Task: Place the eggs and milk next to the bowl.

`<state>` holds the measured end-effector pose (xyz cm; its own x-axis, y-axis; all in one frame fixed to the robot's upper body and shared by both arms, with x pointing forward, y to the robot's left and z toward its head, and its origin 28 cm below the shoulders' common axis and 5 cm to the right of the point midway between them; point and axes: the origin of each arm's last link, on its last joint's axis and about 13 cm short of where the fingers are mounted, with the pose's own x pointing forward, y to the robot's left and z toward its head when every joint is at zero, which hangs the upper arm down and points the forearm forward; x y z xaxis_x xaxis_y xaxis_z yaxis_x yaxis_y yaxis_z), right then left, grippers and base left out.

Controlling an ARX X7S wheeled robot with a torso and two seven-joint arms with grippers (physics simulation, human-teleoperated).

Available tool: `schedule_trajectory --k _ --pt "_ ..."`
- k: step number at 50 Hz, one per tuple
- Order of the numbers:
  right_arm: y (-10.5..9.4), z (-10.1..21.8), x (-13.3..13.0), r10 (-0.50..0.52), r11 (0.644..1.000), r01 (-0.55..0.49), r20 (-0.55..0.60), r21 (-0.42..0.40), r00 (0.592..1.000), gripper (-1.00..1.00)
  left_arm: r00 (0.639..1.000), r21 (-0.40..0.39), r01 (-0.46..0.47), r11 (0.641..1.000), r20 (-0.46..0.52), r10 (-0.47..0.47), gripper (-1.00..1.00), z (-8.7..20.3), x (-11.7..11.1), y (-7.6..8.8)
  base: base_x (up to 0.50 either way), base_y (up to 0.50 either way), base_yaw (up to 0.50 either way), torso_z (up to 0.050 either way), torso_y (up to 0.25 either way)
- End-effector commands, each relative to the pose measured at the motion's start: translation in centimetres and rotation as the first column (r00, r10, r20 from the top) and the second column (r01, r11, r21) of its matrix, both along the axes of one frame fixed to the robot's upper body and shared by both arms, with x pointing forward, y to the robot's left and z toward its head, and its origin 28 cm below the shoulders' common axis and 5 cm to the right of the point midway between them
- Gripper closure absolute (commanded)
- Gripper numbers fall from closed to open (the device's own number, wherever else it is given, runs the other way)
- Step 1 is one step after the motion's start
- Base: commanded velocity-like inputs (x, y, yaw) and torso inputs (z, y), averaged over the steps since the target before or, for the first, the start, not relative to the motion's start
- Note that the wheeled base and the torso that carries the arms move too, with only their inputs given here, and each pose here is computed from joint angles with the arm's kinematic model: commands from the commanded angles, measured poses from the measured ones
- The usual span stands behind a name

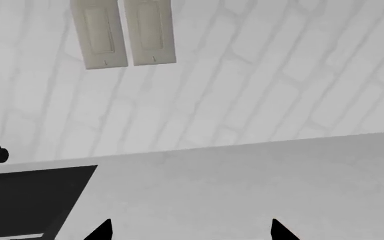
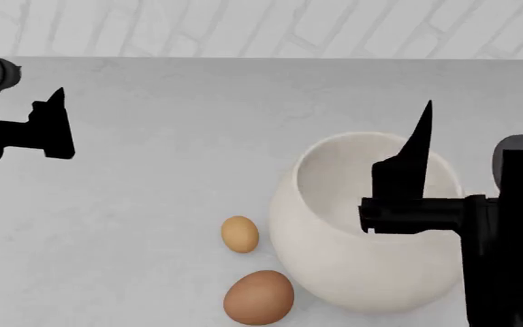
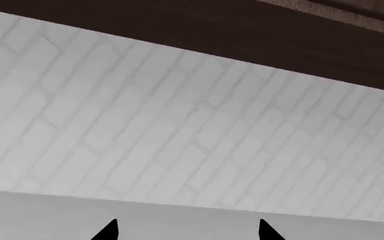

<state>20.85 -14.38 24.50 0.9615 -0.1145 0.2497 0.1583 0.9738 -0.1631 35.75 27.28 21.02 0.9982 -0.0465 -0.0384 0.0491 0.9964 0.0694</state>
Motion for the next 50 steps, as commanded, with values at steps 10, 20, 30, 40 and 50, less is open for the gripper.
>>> schedule_trajectory --k 10,20,30,40,50 --pt "-2.0 -0.9 -3.4 -0.134 0.991 0.136 -0.081 0.018 0.988 -1.00 1.000 0.002 0.019 1.000 0.001 -0.019 -1.00 -0.7 0.6 -0.2 0.00 0.00 0.00 0.000 0.000" --pt "-2.5 -1.5 -4.5 -0.209 0.972 0.217 -0.092 0.086 0.974 -1.00 1.000 0.004 0.018 1.000 0.003 -0.018 -1.00 -0.9 0.5 -0.2 0.00 0.00 0.00 0.000 0.000" --pt "-2.9 -2.5 -5.6 -0.282 0.948 0.295 -0.117 0.119 0.952 -1.00 1.000 0.006 0.015 1.000 0.003 -0.016 -1.00 -1.1 0.5 -0.1 0.00 0.00 0.00 0.000 0.000" --pt "-2.7 -3.0 -5.8 -0.341 0.925 0.358 -0.141 0.127 0.929 -1.00 1.000 0.012 0.015 1.000 0.001 -0.015 -1.00 -1.4 0.5 -0.1 0.00 0.00 0.00 0.000 0.000" --pt "-2.6 -3.7 -5.8 -0.377 0.910 0.398 -0.164 0.119 0.911 -1.00 1.000 0.015 0.015 1.000 0.003 -0.015 -1.00 -1.3 0.3 -0.2 0.00 0.00 0.00 0.000 0.000"
